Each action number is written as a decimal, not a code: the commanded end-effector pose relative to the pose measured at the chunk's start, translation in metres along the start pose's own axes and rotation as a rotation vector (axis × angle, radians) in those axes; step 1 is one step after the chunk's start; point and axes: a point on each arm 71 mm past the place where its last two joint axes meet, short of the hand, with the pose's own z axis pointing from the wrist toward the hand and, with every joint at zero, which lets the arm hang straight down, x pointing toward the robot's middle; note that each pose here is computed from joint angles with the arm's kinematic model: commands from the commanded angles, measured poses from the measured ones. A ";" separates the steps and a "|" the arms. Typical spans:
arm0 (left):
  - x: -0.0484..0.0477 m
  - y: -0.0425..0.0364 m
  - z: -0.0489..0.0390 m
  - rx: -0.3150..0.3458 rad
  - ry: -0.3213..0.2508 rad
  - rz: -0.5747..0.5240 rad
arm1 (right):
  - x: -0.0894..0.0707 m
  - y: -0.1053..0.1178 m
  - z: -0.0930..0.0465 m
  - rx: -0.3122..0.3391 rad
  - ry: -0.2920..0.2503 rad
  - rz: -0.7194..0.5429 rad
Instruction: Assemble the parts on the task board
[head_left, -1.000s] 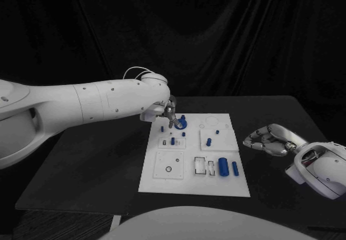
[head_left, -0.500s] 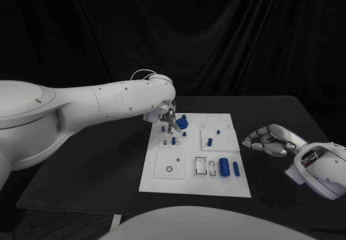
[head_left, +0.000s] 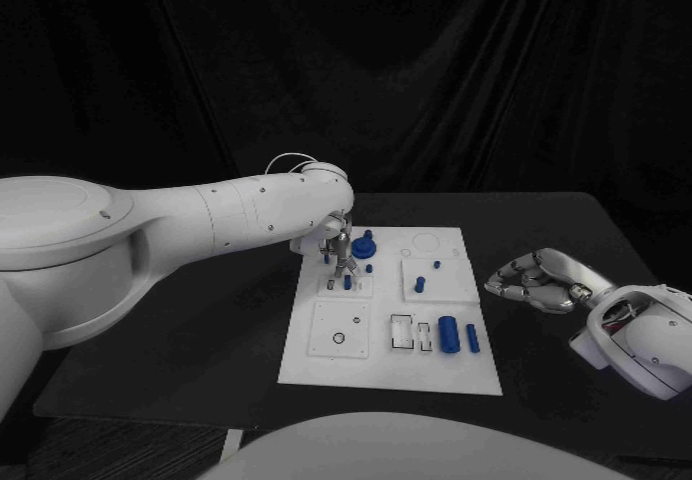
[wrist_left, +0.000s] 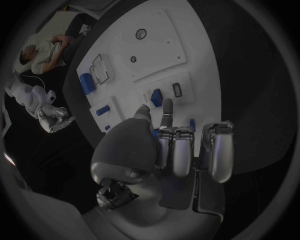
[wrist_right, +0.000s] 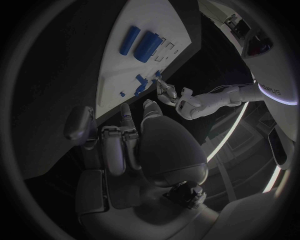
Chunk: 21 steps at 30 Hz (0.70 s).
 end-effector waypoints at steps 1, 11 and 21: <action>0.0016 -0.0007 0.0020 -0.008 0.006 -0.010 | 0.001 0.000 -0.001 -0.001 -0.004 0.001; 0.0063 -0.0007 0.0090 -0.011 0.003 -0.028 | 0.001 0.000 -0.001 -0.001 -0.006 0.001; 0.0091 -0.0013 0.0136 -0.010 0.004 -0.037 | 0.000 0.000 -0.001 0.000 -0.006 0.001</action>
